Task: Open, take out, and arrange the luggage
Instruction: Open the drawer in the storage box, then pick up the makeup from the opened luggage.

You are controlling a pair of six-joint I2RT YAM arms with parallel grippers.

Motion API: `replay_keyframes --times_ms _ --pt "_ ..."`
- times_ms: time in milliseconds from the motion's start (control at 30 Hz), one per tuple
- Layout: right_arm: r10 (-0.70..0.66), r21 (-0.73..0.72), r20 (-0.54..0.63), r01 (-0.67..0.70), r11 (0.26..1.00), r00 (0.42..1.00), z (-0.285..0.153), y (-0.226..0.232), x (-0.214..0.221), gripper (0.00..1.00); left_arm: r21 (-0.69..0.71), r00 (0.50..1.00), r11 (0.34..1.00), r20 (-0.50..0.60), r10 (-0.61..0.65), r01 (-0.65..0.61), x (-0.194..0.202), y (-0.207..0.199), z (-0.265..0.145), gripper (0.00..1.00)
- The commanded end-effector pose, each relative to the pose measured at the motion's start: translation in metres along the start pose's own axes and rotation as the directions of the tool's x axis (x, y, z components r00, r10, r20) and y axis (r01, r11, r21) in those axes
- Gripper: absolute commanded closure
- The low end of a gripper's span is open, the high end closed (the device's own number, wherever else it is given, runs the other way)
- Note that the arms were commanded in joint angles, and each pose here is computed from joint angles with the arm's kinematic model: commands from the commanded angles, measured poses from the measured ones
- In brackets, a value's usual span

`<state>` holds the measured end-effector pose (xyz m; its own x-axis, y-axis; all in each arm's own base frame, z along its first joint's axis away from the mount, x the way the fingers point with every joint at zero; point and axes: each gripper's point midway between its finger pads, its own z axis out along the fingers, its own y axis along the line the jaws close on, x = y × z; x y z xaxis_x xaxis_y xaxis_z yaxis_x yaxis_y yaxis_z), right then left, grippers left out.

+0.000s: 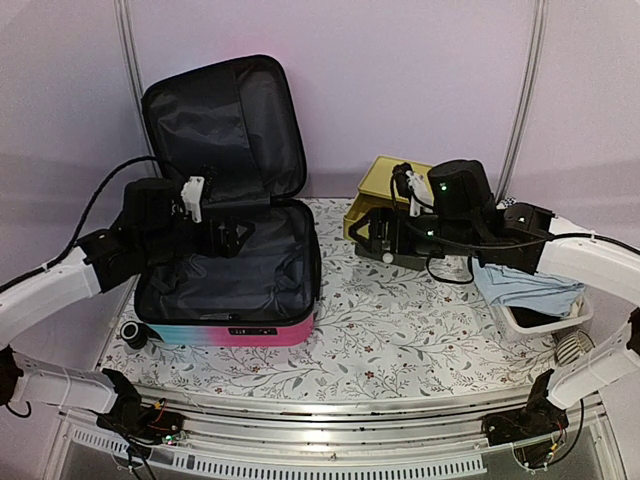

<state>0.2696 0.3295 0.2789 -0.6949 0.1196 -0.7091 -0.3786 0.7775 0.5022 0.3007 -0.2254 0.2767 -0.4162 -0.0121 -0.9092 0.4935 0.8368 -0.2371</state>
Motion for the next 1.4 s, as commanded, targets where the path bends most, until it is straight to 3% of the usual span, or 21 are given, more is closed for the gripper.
replay_keyframes --times_ms 0,133,233,400,567,767,967,1167,1267,1367 --pt "-0.324 -0.219 0.099 0.338 0.915 0.941 -0.018 0.055 -0.021 0.01 -0.037 0.979 0.998 -0.201 0.037 -0.045 0.023 0.032 0.011 0.02" --pt "-0.429 -0.207 0.125 0.447 0.870 0.894 -0.013 0.060 -0.026 0.01 -0.001 0.914 0.991 -0.387 0.120 -0.130 0.059 0.038 0.029 0.02" --pt "-0.470 -0.171 0.148 0.491 0.854 0.870 -0.010 0.058 -0.031 0.01 0.054 0.882 0.987 -0.443 0.157 -0.149 0.080 0.032 0.032 0.02" --pt "-0.509 -0.098 0.157 0.527 0.844 0.846 -0.010 0.042 -0.031 0.01 0.145 0.866 0.968 -0.433 0.250 -0.207 0.101 0.010 0.025 0.02" --pt "-0.471 -0.092 0.182 0.492 0.866 0.863 -0.027 0.027 -0.038 0.01 0.173 0.847 0.944 -0.418 0.328 -0.281 0.114 -0.009 0.013 0.02" --pt "-0.402 -0.116 0.206 0.431 0.895 0.892 -0.039 0.003 -0.050 0.01 0.218 0.828 0.884 -0.313 0.465 -0.414 0.096 -0.022 0.011 0.02" --pt "-0.421 -0.011 0.317 0.447 0.895 0.850 -0.039 -0.030 -0.081 0.01 0.247 0.792 0.820 -0.228 0.567 -0.516 0.094 -0.023 0.021 0.02" --pt "-0.378 0.049 0.448 0.400 0.915 0.810 -0.041 -0.072 -0.133 0.01 0.244 0.757 0.824 -0.326 0.566 -0.512 0.101 0.016 0.042 0.02" --pt "-0.401 0.052 0.492 0.433 0.900 0.773 -0.039 -0.071 -0.144 0.01 0.298 0.759 0.836 -0.355 0.545 -0.461 0.107 0.034 0.045 0.02" --pt "-0.433 0.035 0.513 0.486 0.873 0.742 -0.036 -0.062 -0.146 0.00 0.320 0.712 0.825 -0.417 0.565 -0.466 0.117 0.045 0.045 0.02"
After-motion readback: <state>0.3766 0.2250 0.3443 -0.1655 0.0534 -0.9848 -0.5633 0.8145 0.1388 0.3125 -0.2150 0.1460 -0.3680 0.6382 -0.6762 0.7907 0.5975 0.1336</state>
